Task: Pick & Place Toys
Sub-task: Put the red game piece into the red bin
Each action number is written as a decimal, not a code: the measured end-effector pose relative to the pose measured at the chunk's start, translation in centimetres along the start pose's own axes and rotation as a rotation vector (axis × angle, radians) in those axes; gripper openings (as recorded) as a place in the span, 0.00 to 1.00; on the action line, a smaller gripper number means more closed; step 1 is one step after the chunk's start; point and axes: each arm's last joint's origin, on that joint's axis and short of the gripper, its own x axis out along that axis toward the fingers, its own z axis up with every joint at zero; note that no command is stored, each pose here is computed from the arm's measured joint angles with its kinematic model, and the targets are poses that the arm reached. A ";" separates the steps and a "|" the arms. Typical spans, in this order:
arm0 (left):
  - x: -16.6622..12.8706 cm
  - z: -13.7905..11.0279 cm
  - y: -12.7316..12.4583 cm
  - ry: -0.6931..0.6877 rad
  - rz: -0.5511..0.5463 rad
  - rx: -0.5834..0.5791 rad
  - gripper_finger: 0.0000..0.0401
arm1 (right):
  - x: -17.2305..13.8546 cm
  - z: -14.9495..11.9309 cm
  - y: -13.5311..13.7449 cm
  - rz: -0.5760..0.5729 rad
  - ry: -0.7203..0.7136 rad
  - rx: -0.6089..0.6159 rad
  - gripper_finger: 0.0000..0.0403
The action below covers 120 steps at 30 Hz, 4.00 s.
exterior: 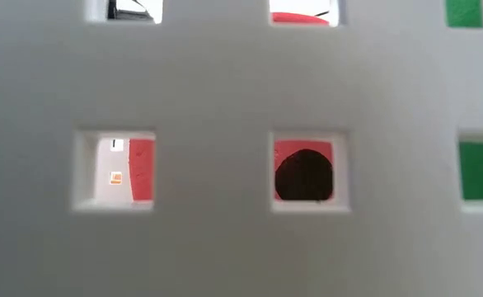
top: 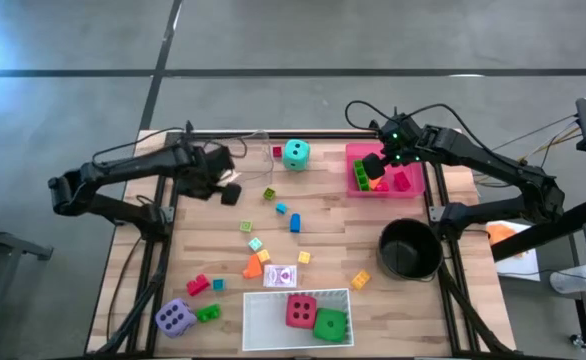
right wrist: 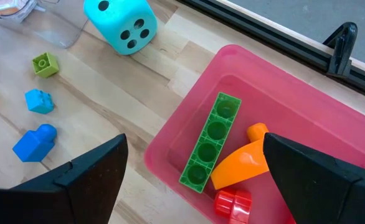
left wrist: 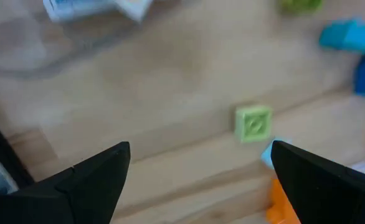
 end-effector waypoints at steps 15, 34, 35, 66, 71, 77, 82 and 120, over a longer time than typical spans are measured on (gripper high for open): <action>1.4 -1.6 -0.4 0.094 -0.032 0.276 0.97 | 0.0 0.0 0.0 0.000 0.000 0.000 0.91; 0.7 -6.2 -2.4 0.469 -0.339 0.727 0.97 | 0.0 0.0 0.0 0.000 0.000 0.000 0.91; 0.6 -6.9 -2.6 0.483 -0.338 0.788 0.97 | 0.0 0.0 0.0 0.000 0.000 0.000 0.91; 1.5 -16.0 -5.4 0.444 -0.238 0.922 0.97 | 0.0 0.0 0.0 0.000 0.000 0.000 0.91; 3.8 -16.2 -5.3 0.461 -0.126 0.899 0.97 | 0.0 0.0 0.0 0.000 0.000 0.000 0.91; 6.6 -16.3 -4.3 0.492 0.017 0.880 0.97 | 0.0 0.0 0.0 0.000 0.000 0.000 0.91; 8.3 -16.1 -2.9 0.505 0.056 0.863 0.97 | 0.0 0.0 0.0 0.000 0.000 0.000 0.91; 10.4 -17.9 -1.2 0.322 0.128 0.921 0.81 | 0.0 0.0 0.0 0.000 0.000 0.000 0.91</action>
